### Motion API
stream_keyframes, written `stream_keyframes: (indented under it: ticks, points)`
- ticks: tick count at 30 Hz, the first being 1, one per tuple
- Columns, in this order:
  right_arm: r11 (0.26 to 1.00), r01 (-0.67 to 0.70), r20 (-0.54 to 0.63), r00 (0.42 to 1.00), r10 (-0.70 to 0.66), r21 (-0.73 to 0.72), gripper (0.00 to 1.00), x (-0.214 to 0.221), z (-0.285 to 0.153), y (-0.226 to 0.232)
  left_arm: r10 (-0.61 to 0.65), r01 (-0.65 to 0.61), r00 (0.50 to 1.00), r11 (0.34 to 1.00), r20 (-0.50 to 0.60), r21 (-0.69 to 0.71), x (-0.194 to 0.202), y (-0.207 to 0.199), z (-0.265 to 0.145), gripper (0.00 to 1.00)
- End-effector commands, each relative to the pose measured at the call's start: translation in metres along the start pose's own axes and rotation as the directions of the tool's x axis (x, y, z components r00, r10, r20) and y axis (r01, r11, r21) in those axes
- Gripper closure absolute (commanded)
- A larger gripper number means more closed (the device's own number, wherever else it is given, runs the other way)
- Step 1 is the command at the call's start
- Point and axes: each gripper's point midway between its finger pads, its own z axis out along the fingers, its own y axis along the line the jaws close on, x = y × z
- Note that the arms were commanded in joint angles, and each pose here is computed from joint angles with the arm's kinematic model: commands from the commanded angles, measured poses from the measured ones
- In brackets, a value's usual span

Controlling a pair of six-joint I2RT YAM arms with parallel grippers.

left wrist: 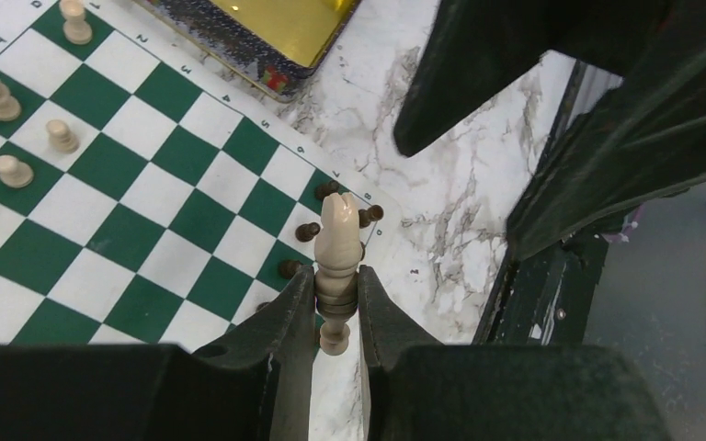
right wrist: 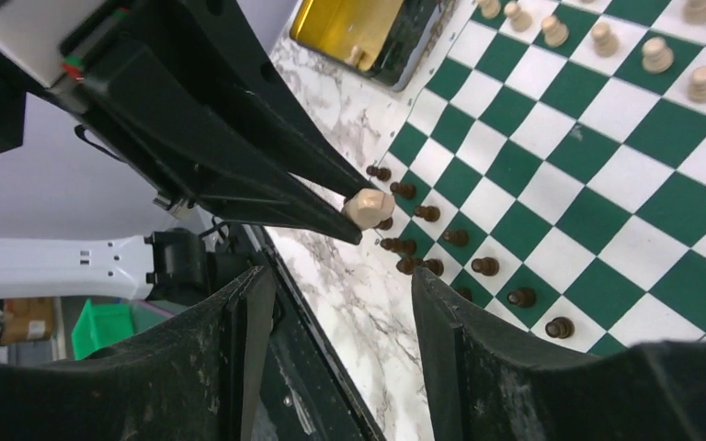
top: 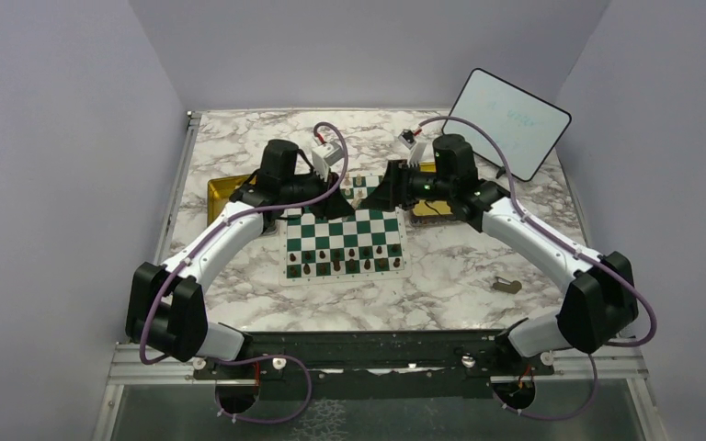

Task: Set up the chess pieces on the board
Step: Pick up the chess piece from the storage box.

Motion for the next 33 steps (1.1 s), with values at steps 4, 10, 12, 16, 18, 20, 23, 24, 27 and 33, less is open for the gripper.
stream_keyframes:
  ticks: [4, 10, 12, 16, 18, 20, 23, 24, 27, 33]
  points:
    - [0.995, -0.037, -0.045, 0.998, 0.033, -0.096, 0.37, -0.002, 0.010, 0.011, 0.112, -0.116, 0.993, 0.987, 0.044, 0.107, -0.009, -0.023, 0.001, 0.89]
    - [0.994, -0.069, -0.061, 0.996, 0.064, -0.084, 0.38, -0.001, 0.018, 0.005, 0.124, -0.129, 0.991, 0.984, 0.046, 0.124, -0.009, -0.026, 0.004, 0.88]
    - [0.993, -0.087, -0.060, 0.995, 0.083, -0.073, 0.40, 0.000, 0.020, 0.002, 0.124, -0.129, 0.991, 0.983, 0.046, 0.127, -0.009, -0.027, 0.004, 0.88]
    - [0.990, -0.120, -0.061, 0.991, 0.116, -0.073, 0.44, 0.001, 0.023, 0.000, 0.124, -0.129, 0.991, 0.983, 0.043, 0.130, -0.008, -0.028, 0.005, 0.88]
    - [0.989, -0.129, -0.059, 0.990, 0.125, -0.071, 0.45, 0.002, 0.024, -0.001, 0.123, -0.127, 0.992, 0.983, 0.040, 0.133, -0.007, -0.028, 0.006, 0.88]
    - [0.989, -0.139, -0.055, 0.989, 0.136, -0.057, 0.47, 0.003, 0.025, -0.004, 0.121, -0.125, 0.992, 0.983, 0.036, 0.138, -0.004, -0.029, 0.006, 0.88]
    - [0.986, -0.156, -0.052, 0.987, 0.153, -0.053, 0.48, 0.004, 0.026, -0.006, 0.140, -0.143, 0.990, 0.980, 0.036, 0.141, -0.002, -0.030, 0.006, 0.88]
    - [0.986, -0.160, -0.049, 0.986, 0.157, -0.055, 0.48, 0.004, 0.026, -0.005, 0.147, -0.151, 0.989, 0.978, 0.036, 0.141, -0.001, -0.030, 0.007, 0.88]
    - [0.984, -0.167, -0.044, 0.985, 0.165, -0.056, 0.49, 0.002, 0.026, -0.005, 0.154, -0.157, 0.988, 0.978, 0.035, 0.139, 0.000, -0.030, 0.007, 0.88]
    - [0.985, -0.170, -0.057, 0.984, 0.169, -0.029, 0.54, 0.006, 0.025, -0.009, 0.161, -0.165, 0.986, 0.978, 0.041, 0.131, -0.004, -0.029, 0.007, 0.88]
